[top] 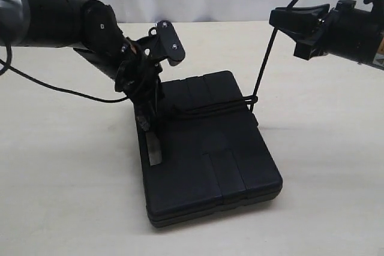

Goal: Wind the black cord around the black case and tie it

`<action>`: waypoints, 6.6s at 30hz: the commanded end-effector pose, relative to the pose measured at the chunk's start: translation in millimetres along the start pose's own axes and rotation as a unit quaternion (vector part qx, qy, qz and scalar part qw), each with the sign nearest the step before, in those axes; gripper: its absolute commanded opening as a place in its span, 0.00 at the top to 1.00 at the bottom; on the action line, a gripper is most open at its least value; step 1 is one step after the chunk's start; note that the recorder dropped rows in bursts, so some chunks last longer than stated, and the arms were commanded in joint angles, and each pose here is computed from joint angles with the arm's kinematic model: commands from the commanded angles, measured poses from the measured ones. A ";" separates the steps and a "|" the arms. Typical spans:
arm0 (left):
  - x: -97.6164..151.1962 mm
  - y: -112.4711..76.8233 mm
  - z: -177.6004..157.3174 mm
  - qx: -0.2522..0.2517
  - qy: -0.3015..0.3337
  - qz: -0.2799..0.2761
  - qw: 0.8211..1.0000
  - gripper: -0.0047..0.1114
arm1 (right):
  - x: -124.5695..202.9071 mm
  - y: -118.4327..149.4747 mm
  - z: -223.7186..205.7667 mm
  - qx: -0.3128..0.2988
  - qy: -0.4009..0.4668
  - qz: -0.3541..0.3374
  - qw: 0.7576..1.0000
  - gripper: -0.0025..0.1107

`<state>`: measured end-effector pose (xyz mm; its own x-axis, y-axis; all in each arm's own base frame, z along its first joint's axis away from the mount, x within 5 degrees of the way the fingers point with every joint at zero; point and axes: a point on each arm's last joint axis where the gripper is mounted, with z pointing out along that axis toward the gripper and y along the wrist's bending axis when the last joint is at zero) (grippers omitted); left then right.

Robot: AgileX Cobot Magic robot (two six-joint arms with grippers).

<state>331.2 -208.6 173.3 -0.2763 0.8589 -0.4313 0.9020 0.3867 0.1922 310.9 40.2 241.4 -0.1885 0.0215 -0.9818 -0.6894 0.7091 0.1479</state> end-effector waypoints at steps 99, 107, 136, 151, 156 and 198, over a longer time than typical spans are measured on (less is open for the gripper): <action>-17.7 25.3 -20.1 0.002 -0.077 0.031 0.997 0.96 | 77.8 79.1 53.9 -0.247 0.235 -0.123 0.932 0.90; -17.7 25.3 -20.1 0.002 -0.077 0.031 0.997 0.96 | 78.6 81.2 56.6 -0.238 0.242 -0.120 0.933 0.58; -22.7 29.7 -30.3 -0.021 -0.098 -0.026 0.995 0.96 | 32.7 61.4 51.1 -0.014 0.214 -0.025 0.977 0.77; 4.4 7.2 -65.2 -0.062 -0.122 -0.111 0.984 0.96 | 31.5 74.5 12.4 0.048 0.234 0.025 0.971 0.94; 18.4 -21.8 -62.7 0.087 -0.029 -0.131 0.987 0.96 | 37.2 85.5 10.5 -0.010 0.264 0.043 0.964 0.94; 95.2 -129.8 -25.0 0.291 -0.057 -0.159 0.942 0.60 | 57.5 91.7 0.6 -0.016 0.294 0.083 0.952 0.65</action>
<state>184.6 -163.9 129.4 -0.5718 0.6661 -0.4789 0.8097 0.3644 -0.4600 237.8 107.4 199.6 -0.6552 -0.2612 -0.7089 -0.6293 0.7078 0.3209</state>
